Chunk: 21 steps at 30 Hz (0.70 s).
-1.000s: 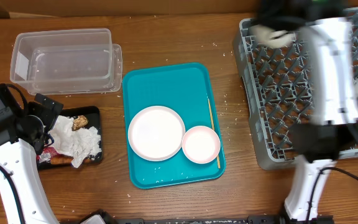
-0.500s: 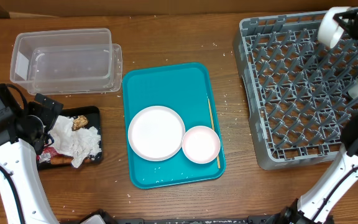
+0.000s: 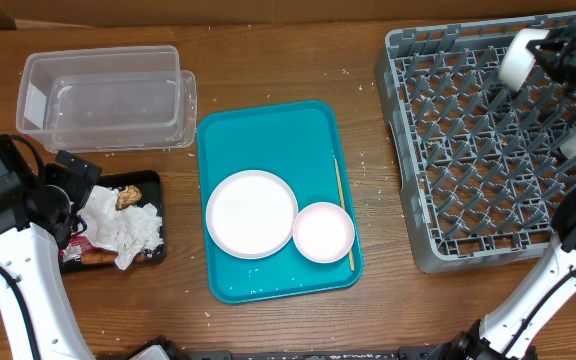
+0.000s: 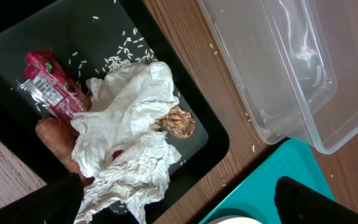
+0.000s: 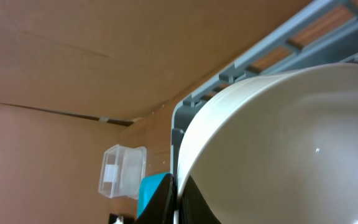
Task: Sort waste into correct bins and load items into the dishwasher
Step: 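Lift the white bowl and carry it to the dish rack, then lower the white bowl into the rack beside the cup and release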
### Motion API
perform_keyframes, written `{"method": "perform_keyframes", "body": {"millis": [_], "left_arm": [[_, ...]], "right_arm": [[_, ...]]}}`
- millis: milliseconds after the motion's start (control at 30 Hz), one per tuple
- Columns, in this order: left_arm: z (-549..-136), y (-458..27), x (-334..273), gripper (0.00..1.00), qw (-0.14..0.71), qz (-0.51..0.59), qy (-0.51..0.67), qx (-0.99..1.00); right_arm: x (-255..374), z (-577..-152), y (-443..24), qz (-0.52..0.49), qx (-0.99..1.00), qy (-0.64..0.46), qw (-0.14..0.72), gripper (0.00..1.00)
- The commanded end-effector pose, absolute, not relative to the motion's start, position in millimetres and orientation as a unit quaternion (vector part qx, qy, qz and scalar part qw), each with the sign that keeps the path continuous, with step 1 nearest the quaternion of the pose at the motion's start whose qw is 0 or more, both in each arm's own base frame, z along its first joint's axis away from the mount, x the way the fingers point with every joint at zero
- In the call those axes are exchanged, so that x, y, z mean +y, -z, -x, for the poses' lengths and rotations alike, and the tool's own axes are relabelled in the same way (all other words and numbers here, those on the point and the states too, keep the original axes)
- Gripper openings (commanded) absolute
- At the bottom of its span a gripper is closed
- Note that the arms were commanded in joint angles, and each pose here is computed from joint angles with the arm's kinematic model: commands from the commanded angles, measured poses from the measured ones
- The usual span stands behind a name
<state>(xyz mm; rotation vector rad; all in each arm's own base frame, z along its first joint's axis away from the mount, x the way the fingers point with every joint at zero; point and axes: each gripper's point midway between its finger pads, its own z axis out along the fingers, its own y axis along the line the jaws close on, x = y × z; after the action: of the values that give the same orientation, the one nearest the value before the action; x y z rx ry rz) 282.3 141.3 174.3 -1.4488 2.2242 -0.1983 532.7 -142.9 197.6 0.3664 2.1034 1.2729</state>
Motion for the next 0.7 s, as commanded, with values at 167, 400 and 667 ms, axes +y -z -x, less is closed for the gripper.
{"method": "perform_keyframes", "body": {"millis": [167,400,667], "left_arm": [[-285,-180,143,1.00,0.245,0.531,0.075,0.807],[-285,-180,143,1.00,0.245,0.531,0.075,0.807],[-285,-180,143,1.00,0.245,0.531,0.075,0.807]], "right_arm": [[-149,-528,-189,-0.150,0.791,-0.503,0.314,0.04],[-171,-525,-179,-0.184,0.803,-0.472,0.314,0.05],[-196,-518,-180,-0.219,0.798,-0.464,0.317,0.09]]}}
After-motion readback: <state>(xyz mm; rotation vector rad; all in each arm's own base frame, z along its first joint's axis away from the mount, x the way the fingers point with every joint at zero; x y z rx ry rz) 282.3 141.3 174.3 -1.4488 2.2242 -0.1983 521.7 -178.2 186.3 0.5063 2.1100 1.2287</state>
